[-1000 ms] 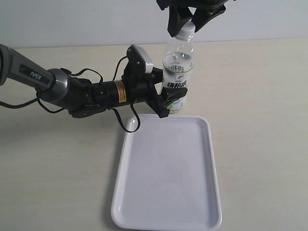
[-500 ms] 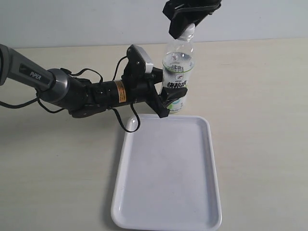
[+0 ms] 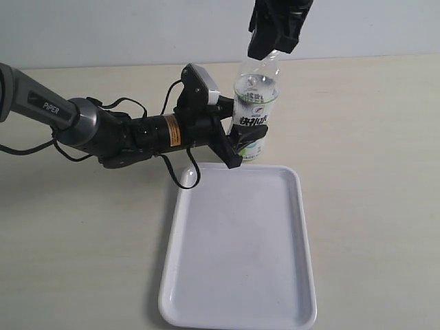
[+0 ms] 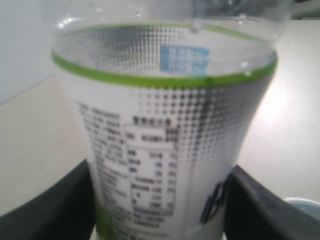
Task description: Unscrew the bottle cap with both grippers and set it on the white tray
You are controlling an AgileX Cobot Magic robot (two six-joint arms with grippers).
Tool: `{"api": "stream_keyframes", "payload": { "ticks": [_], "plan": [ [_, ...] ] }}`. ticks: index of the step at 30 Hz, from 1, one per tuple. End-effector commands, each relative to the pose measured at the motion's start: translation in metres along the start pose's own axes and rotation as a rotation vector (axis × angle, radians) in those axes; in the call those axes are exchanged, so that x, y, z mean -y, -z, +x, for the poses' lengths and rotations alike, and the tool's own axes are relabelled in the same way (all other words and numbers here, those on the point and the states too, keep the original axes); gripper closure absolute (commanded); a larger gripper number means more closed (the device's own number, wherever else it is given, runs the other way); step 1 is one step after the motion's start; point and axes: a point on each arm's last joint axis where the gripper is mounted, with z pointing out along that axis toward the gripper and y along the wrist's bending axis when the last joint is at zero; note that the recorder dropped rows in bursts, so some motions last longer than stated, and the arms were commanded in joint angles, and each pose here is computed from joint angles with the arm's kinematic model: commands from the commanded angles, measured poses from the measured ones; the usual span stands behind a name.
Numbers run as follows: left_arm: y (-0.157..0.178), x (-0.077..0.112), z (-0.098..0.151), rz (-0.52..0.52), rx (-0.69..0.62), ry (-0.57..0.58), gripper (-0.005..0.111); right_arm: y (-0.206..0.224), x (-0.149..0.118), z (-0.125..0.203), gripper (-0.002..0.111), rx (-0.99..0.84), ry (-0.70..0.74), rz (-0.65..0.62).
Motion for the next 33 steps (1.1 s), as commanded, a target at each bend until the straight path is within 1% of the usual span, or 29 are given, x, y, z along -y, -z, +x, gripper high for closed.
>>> {"api": "stream_keyframes", "payload": {
  "ticks": [1, 7, 12, 21, 27, 28, 31, 33],
  "plan": [
    [0.001, -0.001, 0.001, -0.003, -0.024, -0.002, 0.107, 0.004, 0.006, 0.009, 0.108, -0.09, 0.101, 0.056],
    [0.001, -0.001, 0.001, -0.003, -0.024, -0.002, 0.107, 0.004, 0.006, 0.009, 0.108, -0.089, 0.105, 0.056],
    [0.001, -0.001, 0.001, -0.003, -0.024, -0.002, 0.107, 0.006, 0.003, 0.004, 0.108, -0.037, 0.082, 0.041],
    [0.001, -0.001, 0.001, -0.006, -0.021, 0.001, 0.107, 0.029, -0.001, -0.001, 0.108, 0.013, 0.063, 0.08],
    [0.003, -0.003, 0.0, -0.016, -0.006, 0.009, 0.107, 0.052, 0.0, -0.009, 0.108, 0.099, -0.036, 0.179],
    [0.003, -0.004, 0.0, -0.016, -0.001, 0.009, 0.107, 0.059, 0.001, -0.011, 0.108, 0.123, -0.081, 0.211],
    [0.005, -0.006, -0.002, -0.013, 0.021, 0.017, 0.107, 0.076, -0.001, -0.013, 0.108, 0.166, -0.205, 0.251],
    [0.007, -0.008, -0.003, -0.012, 0.04, 0.035, 0.107, 0.086, -0.006, -0.012, 0.108, 0.172, -0.27, 0.246]
  ]
}}
